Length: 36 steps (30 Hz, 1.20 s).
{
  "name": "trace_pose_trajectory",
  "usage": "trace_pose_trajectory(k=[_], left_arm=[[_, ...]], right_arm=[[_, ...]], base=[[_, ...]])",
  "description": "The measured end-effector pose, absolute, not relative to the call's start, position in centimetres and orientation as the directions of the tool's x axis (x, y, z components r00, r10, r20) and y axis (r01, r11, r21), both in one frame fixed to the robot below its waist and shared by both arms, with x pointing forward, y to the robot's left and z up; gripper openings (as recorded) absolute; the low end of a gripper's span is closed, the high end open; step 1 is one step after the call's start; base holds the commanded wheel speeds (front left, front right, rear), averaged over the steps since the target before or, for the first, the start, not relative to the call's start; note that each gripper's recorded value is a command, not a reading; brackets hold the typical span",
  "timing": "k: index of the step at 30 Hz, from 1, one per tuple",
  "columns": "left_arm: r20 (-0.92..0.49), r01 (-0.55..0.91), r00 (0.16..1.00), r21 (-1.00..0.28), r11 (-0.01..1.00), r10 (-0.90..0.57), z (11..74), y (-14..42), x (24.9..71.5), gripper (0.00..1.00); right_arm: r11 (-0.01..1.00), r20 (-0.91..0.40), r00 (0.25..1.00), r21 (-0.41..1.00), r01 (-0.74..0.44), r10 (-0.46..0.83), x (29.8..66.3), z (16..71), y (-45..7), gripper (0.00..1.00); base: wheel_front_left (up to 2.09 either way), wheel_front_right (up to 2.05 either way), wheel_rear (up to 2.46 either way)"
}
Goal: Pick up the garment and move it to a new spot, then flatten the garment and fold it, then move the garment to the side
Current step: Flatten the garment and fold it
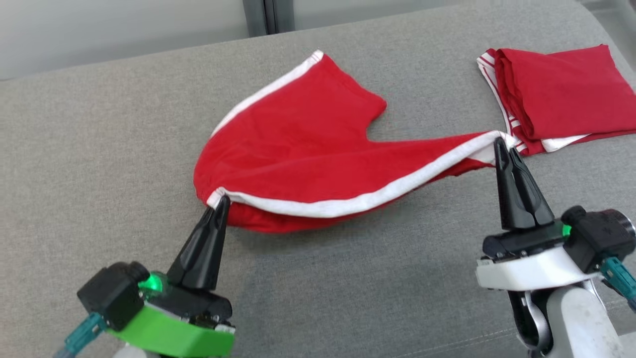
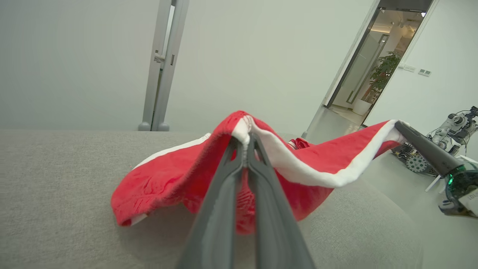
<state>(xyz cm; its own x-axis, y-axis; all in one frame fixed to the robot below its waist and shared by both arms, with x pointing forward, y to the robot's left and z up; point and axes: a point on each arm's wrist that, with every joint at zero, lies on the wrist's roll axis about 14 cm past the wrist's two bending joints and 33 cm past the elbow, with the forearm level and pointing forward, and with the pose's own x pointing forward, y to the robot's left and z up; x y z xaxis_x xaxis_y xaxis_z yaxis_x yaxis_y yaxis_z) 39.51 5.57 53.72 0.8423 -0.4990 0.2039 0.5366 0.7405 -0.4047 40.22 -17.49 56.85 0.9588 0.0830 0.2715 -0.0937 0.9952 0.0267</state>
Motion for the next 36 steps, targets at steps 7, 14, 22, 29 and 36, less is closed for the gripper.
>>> trace_pose_trajectory(k=[7, 14, 22, 29, 36], left_arm=[[0.181, 0.484, 0.872, -0.449, 0.751, -0.454, 53.9, 6.2, 36.0, 0.00], [0.055, 0.326, 0.930, -0.580, 0.746, -0.364, 50.3, 6.3, 35.4, 0.00], [-0.061, 0.142, 0.969, -0.653, 0.744, -0.238, 47.6, 7.4, 37.6, 0.00], [-0.148, 0.002, 0.979, -0.675, 0.738, -0.138, 45.4, 9.6, 40.8, 0.00], [-0.234, -0.097, 0.968, -0.694, 0.714, -0.095, 43.1, 10.9, 42.2, 0.00]], right_arm=[[0.998, 0.232, 0.971, -0.006, -0.056, 0.056, 37.4, 57.7, -18.4, 0.00], [0.999, 0.071, 0.996, -0.006, -0.050, 0.050, 38.8, 53.3, -18.7, 0.00], [0.993, 0.009, 0.994, -0.040, -0.112, 0.112, 45.0, 51.5, -17.3, 0.00], [0.971, -0.084, 0.972, -0.088, -0.224, 0.217, 51.3, 49.8, -14.0, 0.00], [0.933, -0.204, 0.926, -0.105, -0.343, 0.317, 55.5, 46.8, -10.0, 0.00]], base=[[0.00, 0.00, 0.00], [0.00, 0.00, 0.00], [0.00, 0.00, 0.00], [0.00, 0.00, 0.00], [0.00, 0.00, 0.00]])
